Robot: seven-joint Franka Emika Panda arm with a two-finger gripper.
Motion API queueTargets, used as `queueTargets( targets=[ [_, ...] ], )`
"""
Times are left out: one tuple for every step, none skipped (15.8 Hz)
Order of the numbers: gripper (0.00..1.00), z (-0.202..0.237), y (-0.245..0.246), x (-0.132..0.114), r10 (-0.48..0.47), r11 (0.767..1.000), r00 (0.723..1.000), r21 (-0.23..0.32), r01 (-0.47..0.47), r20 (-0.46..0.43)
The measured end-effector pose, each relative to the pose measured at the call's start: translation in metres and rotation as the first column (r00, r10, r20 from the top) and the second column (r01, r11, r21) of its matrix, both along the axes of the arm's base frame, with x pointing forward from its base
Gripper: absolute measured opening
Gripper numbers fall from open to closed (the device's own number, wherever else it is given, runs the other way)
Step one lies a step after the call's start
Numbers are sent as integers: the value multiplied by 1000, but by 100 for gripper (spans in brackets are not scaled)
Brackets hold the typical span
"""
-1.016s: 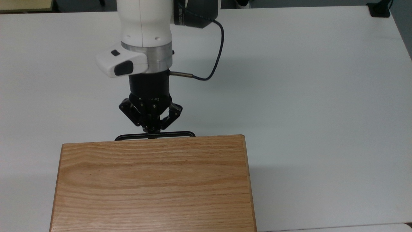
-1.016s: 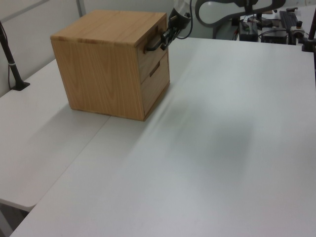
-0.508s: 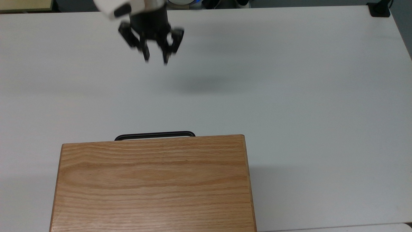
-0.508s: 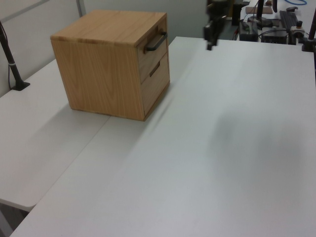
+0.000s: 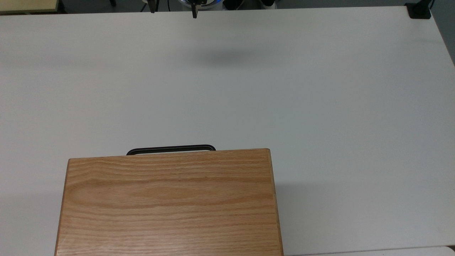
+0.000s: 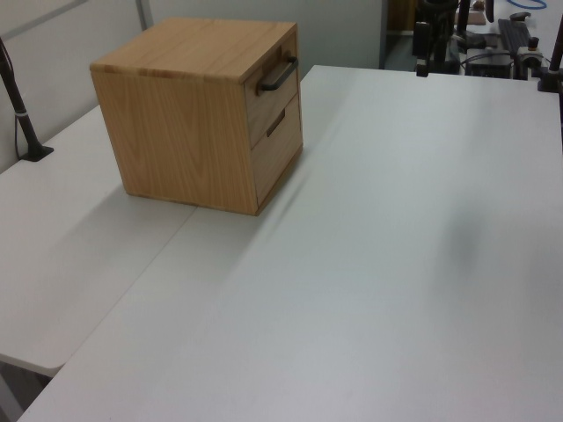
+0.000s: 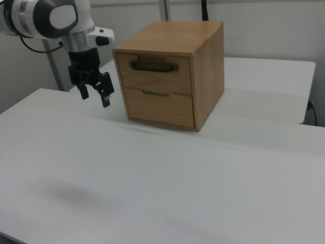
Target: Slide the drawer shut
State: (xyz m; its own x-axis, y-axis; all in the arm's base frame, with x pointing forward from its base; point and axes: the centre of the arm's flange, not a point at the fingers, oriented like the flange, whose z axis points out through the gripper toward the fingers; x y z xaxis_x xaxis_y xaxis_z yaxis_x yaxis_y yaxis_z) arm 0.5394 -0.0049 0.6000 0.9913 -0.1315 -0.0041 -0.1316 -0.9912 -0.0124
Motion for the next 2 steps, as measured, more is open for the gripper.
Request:
queueTargets(
  targets=[
    [100, -2, 0, 0, 0, 1000, 1000, 0, 0, -4],
    [100, -5, 0, 0, 1, 1000, 1000, -1, -1, -9]
  ],
)
